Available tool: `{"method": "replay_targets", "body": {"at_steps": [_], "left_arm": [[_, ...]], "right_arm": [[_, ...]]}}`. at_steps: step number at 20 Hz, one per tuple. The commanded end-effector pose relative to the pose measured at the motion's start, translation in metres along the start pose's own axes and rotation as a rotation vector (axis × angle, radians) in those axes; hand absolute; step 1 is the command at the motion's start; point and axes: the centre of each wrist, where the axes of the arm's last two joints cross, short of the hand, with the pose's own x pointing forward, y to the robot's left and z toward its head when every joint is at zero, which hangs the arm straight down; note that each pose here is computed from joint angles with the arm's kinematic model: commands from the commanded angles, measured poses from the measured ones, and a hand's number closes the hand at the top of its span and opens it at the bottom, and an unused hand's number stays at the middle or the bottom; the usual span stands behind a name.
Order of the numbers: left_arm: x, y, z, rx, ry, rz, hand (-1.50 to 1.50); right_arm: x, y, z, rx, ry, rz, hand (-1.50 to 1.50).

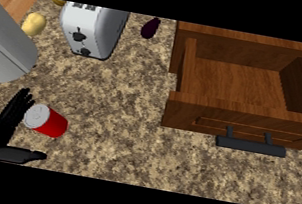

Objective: Pick up the can, place it into the drawer and close the drawer

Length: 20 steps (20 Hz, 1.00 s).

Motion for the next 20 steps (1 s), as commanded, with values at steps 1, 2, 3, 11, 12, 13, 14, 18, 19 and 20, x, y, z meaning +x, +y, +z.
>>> {"method": "replay_targets", "body": {"at_steps": [1,2,3,11,12,13,14,18,19,20], "left_arm": [[-0.002,0.015,-0.006,-0.020,0.012,0.004,-1.50],[0.003,0.001,-0.010,-0.007,0.002,0.002,-1.50],[-0.006,-0.002,-0.017,-0.014,-0.003,0.017,-1.50],[-0.014,-0.003,-0.017,-0.011,0.000,0.010,-1.50],[-0.015,-0.018,-0.028,-0.010,0.007,0.013,-1.50],[-0.020,-0.015,-0.023,-0.016,0.015,0.003,-1.50],[-0.010,-0.001,-0.034,-0.015,0.011,0.011,-1.50],[-0.030,-0.043,-0.026,-0.023,-0.008,0.027,-1.50],[-0.002,-0.018,-0.037,-0.040,-0.009,0.010,-1.50],[-0.005,-0.028,-0.030,-0.047,0.014,0.011,-1.50]], "right_arm": [[-0.012,0.004,0.006,0.002,0.002,0.004,-1.50],[0.012,-0.001,0.004,0.020,0.015,0.001,-1.50],[-0.011,-0.003,0.004,0.005,0.001,-0.011,-1.50],[0.002,0.010,0.001,0.012,0.012,-0.012,-1.50],[0.010,0.007,-0.012,0.006,0.005,0.006,-1.50],[0.009,-0.015,-0.003,-0.018,-0.018,-0.002,-1.50],[-0.010,-0.003,0.013,0.002,-0.004,0.000,-1.50],[0.012,-0.001,0.018,0.003,-0.012,-0.002,-1.50],[0.014,0.003,-0.014,0.008,0.006,0.014,-1.50],[0.008,-0.005,-0.006,0.006,-0.008,-0.003,-1.50]]}}
